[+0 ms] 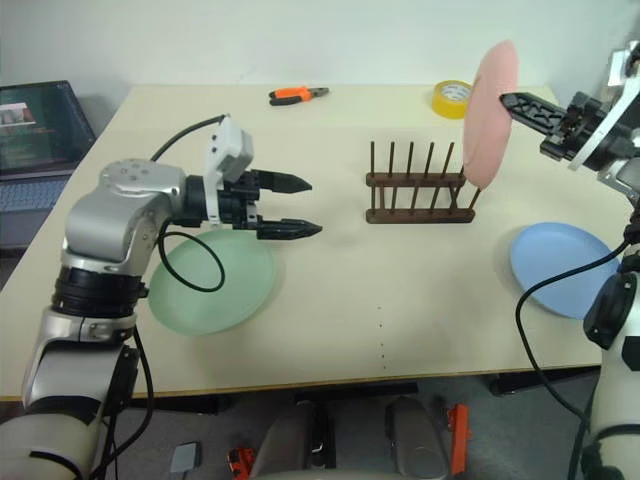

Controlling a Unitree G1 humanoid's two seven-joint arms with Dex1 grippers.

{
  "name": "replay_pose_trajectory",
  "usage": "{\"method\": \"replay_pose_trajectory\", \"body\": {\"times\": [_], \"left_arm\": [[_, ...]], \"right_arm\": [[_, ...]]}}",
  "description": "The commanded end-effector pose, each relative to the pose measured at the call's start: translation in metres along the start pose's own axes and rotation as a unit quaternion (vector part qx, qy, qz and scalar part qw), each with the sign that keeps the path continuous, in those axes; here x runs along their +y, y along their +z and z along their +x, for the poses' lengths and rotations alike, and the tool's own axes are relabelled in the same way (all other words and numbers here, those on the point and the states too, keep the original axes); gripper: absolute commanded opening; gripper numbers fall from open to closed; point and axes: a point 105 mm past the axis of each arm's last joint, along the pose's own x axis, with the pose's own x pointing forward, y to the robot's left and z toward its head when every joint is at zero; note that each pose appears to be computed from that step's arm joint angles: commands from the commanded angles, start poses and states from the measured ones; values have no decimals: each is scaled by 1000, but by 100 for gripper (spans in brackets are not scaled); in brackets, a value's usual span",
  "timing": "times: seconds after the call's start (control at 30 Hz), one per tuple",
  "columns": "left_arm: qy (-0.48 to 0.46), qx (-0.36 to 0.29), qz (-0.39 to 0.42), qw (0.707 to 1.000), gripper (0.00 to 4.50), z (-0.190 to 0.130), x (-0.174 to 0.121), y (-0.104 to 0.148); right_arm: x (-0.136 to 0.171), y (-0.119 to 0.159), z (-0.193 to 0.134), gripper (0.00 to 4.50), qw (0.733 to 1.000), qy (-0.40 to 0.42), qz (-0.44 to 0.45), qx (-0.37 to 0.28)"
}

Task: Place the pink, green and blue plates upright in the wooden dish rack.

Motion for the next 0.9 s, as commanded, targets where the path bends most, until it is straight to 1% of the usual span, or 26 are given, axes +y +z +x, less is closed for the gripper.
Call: {"method": "replay_pose_trajectory", "body": {"times": [0.03, 0.3, 0.5, 0.7, 0.9], "left_arm": [[5, -17, 20, 1000, 446, -6, -2, 13], [10, -18, 19, 1000, 446, -6, -2, 13], [13, -18, 19, 1000, 446, -6, -1, 13], [12, -16, 19, 1000, 446, -5, -1, 13], [12, -11, 23, 1000, 446, -5, 0, 12]], "right_arm": [[9, 12, 2, 0, 999, 12, -31, -8], [0, 9, 10, 0, 997, -10, -78, -8], [-1, 12, 12, 0, 996, -13, -85, -16], [3, 17, 11, 0, 996, -7, -88, -25], [19, 20, 11, 0, 996, 36, -72, -23]]}}
